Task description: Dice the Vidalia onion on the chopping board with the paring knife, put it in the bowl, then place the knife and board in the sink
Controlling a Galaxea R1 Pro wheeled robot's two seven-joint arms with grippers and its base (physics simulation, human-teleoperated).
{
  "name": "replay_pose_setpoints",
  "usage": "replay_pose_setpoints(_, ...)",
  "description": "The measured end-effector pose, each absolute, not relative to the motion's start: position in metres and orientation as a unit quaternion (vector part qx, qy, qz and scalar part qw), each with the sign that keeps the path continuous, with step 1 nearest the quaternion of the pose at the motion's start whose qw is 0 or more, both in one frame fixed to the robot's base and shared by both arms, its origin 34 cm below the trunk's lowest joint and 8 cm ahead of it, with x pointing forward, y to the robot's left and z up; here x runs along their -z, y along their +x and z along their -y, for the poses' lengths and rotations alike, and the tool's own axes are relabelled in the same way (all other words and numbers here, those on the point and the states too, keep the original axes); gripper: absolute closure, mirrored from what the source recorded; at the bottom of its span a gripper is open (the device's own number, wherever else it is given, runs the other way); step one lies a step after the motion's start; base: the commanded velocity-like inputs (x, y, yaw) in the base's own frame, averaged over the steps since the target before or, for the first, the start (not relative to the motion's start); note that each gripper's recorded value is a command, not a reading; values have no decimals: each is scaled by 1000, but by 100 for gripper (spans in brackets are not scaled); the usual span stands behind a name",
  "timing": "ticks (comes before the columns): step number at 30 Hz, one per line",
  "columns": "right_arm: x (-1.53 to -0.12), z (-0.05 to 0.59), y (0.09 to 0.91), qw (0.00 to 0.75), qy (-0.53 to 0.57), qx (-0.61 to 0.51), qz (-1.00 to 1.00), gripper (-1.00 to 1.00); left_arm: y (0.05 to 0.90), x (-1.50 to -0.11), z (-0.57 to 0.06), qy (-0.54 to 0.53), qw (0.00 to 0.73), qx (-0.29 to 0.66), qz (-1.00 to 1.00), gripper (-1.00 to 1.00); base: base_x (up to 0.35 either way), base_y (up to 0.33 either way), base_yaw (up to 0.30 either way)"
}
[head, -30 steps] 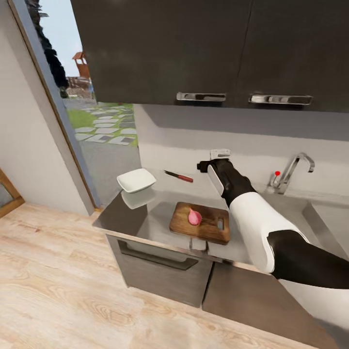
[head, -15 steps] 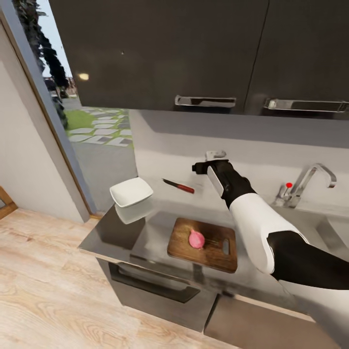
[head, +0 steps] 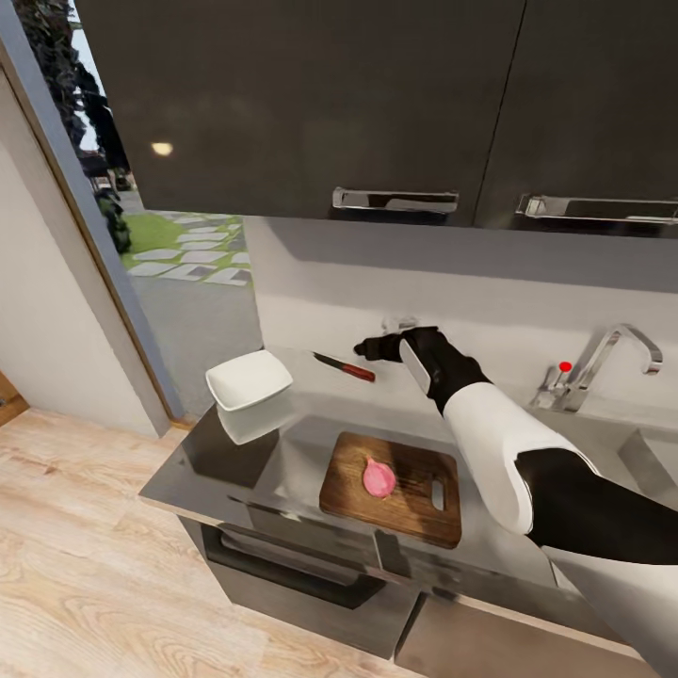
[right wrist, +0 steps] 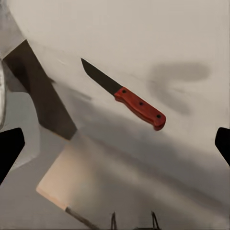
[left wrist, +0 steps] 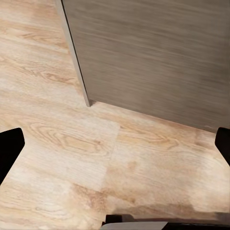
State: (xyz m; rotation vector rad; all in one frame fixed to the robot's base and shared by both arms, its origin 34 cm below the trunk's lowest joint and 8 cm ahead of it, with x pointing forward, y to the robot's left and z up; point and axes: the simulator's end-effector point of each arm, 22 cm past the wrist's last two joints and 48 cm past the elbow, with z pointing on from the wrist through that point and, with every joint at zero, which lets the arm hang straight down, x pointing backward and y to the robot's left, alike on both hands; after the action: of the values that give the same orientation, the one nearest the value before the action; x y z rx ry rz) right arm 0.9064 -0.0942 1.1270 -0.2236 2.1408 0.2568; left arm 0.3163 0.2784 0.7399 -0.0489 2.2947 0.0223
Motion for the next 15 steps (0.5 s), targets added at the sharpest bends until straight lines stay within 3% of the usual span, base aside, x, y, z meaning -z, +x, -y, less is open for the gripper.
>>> replay_pose_setpoints(7,-1108,79,894,443,-117,-133,-879,-100,316,-740,-278,-19,410,-8,-912,-100,62,0,0)
replay_pose_setpoints(15,-1095,74,885,428,-162,-125,-880,-100,316,-740,-278,-19,410,-8,-912,-100,262,0,0)
